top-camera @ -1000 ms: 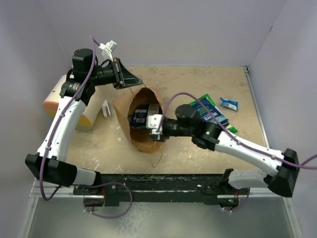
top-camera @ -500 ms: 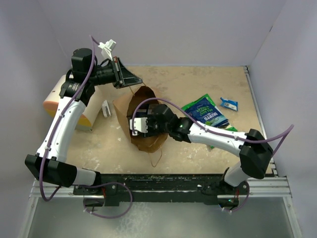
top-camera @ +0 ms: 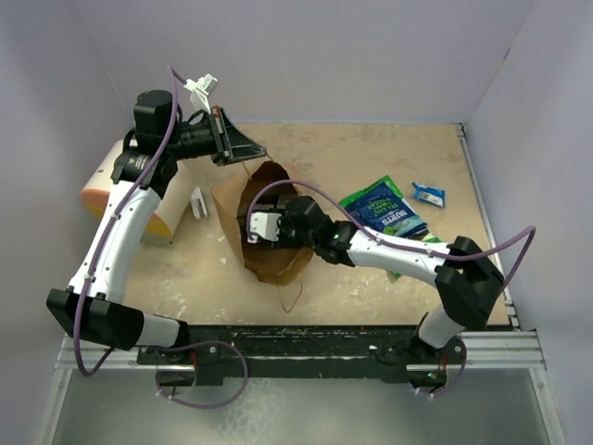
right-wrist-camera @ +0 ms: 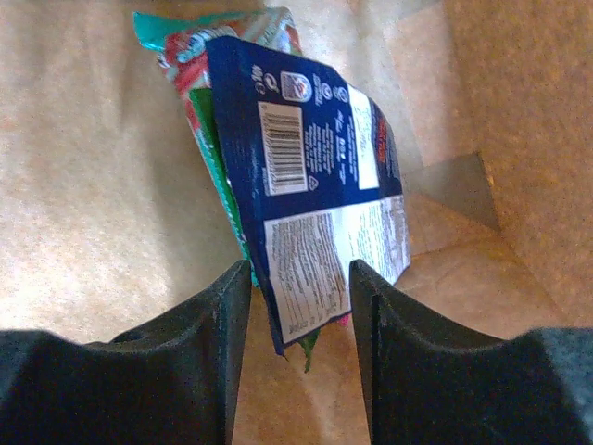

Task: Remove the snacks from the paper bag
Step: Take out the snack from the paper bag.

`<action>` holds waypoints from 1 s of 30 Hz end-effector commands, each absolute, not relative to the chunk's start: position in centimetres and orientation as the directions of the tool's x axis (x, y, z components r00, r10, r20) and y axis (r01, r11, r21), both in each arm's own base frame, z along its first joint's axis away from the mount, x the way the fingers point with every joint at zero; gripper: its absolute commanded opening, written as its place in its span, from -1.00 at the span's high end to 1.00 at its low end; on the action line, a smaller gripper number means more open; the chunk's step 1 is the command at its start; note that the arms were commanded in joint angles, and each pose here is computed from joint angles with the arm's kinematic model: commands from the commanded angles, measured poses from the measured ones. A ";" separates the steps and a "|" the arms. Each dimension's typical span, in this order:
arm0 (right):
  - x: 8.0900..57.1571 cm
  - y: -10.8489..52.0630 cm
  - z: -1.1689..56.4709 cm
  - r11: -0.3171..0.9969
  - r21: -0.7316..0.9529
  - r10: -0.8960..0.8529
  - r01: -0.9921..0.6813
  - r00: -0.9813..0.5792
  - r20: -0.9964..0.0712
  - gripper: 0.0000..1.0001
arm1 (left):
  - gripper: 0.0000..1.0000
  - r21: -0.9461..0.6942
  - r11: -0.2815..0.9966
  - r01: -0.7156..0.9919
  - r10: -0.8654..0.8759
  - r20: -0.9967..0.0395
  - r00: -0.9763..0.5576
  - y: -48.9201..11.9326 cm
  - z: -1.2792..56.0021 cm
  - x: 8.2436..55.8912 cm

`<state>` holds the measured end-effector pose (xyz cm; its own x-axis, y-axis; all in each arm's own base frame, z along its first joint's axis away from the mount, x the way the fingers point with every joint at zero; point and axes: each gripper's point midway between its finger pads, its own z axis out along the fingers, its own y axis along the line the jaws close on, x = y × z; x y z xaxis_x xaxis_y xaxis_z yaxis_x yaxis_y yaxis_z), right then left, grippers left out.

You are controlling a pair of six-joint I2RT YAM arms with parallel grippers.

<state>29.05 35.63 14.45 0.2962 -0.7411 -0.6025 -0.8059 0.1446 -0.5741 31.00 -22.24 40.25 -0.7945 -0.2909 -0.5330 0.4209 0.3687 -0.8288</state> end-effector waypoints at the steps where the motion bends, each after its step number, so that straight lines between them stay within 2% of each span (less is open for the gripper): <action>1: 30.6 35.5 15.9 0.234 -0.583 -0.718 -0.778 0.266 -0.643 0.03 | 1.00 -0.803 0.342 0.489 -0.294 -0.585 -0.756 -22.2 42.1 30.6; 10: 31.9 35.3 15.6 0.255 -0.595 -0.737 -0.762 0.244 -0.630 0.04 | 1.00 -0.803 0.340 0.490 -0.292 -0.586 -0.756 -22.2 42.1 30.5; 18: 33.0 35.4 17.7 0.320 -0.626 -0.717 -0.711 0.251 -0.651 0.17 | 1.00 -0.802 0.341 0.490 -0.293 -0.586 -0.755 -22.2 42.1 30.6; 30: 35.5 36.2 16.9 0.328 -0.665 -0.732 -0.670 0.265 -0.628 0.09 | 1.00 -0.804 0.340 0.488 -0.292 -0.583 -0.758 -22.3 42.0 30.7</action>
<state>32.98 35.17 14.54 0.2382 -0.7576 -0.6077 -0.7370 0.2666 -0.6211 30.95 -22.26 40.26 -0.7955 -0.2890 -0.5326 0.4219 0.3668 -0.8291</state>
